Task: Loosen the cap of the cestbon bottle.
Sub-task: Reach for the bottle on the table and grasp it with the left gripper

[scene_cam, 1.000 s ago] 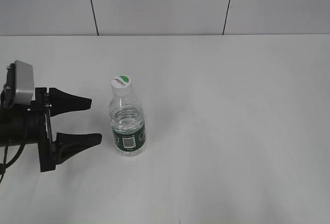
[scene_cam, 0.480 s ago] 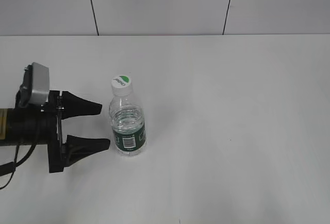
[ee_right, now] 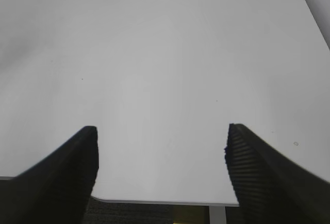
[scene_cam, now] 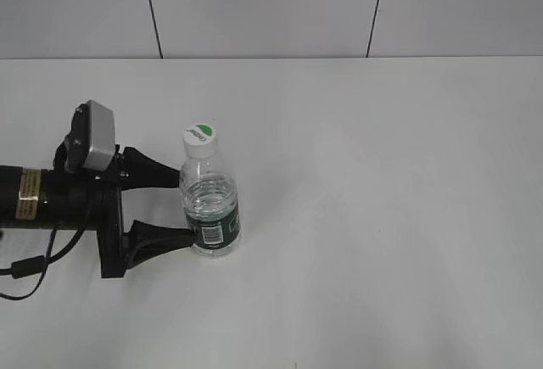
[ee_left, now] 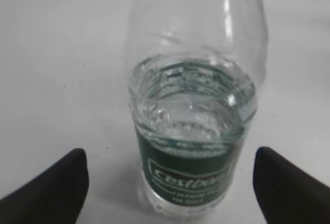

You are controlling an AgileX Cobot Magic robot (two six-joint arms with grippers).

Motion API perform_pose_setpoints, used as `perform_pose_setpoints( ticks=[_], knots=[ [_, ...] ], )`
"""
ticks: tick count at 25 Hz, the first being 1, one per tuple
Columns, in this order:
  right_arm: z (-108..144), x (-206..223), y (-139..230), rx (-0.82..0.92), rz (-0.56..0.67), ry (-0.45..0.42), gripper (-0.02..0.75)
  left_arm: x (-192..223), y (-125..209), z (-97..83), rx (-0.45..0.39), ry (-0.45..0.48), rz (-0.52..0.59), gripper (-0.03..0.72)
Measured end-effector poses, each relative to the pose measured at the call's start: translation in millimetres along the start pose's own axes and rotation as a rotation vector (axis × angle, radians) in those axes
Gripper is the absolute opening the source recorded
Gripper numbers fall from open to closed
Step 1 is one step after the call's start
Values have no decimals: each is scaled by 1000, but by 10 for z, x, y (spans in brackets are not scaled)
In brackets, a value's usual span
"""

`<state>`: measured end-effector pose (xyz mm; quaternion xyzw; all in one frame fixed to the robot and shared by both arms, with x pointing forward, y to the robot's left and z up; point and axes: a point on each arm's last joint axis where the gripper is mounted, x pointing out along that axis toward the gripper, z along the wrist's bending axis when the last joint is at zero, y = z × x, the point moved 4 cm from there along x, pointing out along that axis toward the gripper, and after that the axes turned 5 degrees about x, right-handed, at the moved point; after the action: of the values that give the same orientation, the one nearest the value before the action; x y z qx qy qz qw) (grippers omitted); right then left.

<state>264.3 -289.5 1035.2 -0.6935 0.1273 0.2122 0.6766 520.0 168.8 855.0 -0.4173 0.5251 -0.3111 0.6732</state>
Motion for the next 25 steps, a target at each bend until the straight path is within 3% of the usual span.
perform_pose_setpoints(
  ticks=[4,9,19,21,25],
  knots=[
    [0,0,0,0,0,0,587,100,-81,44,15,18,1,590],
    [0,0,0,0,0,0,587,276,-22,5,-24,67,39,590],
    [0,0,0,0,0,0,587,425,-46,14,7,88,62,585],
    [0,0,0,0,0,0,587,428,-24,18,7,86,74,555],
    [0,0,0,0,0,0,587,429,-32,15,9,90,69,411]
  ],
)
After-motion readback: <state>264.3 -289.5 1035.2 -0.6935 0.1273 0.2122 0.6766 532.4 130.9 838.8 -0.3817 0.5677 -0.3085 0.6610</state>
